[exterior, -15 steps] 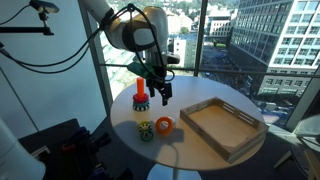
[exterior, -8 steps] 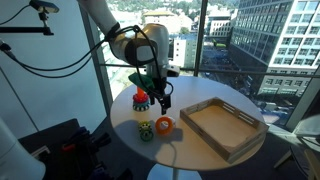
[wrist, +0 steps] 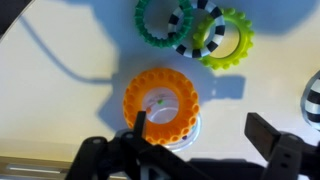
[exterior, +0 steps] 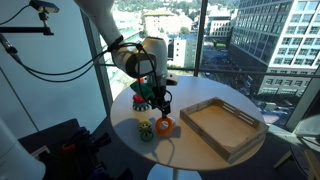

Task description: Put the orange ring on the orange stand.

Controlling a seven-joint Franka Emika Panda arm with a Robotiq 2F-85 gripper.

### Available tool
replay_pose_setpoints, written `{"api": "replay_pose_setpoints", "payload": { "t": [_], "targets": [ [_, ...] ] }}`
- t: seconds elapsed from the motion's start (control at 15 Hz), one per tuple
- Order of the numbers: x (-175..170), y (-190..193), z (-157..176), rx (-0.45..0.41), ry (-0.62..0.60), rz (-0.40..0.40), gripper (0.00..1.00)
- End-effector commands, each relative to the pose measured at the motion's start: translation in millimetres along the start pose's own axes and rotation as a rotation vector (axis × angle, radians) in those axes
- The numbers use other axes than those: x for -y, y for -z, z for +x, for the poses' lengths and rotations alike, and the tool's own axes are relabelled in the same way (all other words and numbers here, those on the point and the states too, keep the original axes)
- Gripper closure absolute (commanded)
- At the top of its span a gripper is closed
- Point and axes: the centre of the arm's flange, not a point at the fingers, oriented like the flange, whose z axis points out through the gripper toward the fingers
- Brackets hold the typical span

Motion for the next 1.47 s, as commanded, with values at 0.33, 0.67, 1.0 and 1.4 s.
{"api": "replay_pose_setpoints", "payload": {
  "t": [0.33, 0.67, 1.0, 1.4],
  "targets": [
    [3.5, -29.7, 17.6, -0.005, 0.008, 0.026, 0.0],
    [6.8, -37.2, 18.8, -0.001, -0.002, 0.048, 0.0],
    [4.9, -42.7, 19.3, 0.006, -0.01, 0.058, 0.25],
    [0.0, -39.2, 18.5, 0.003, -0.022, 0.063, 0.75]
  ]
}}
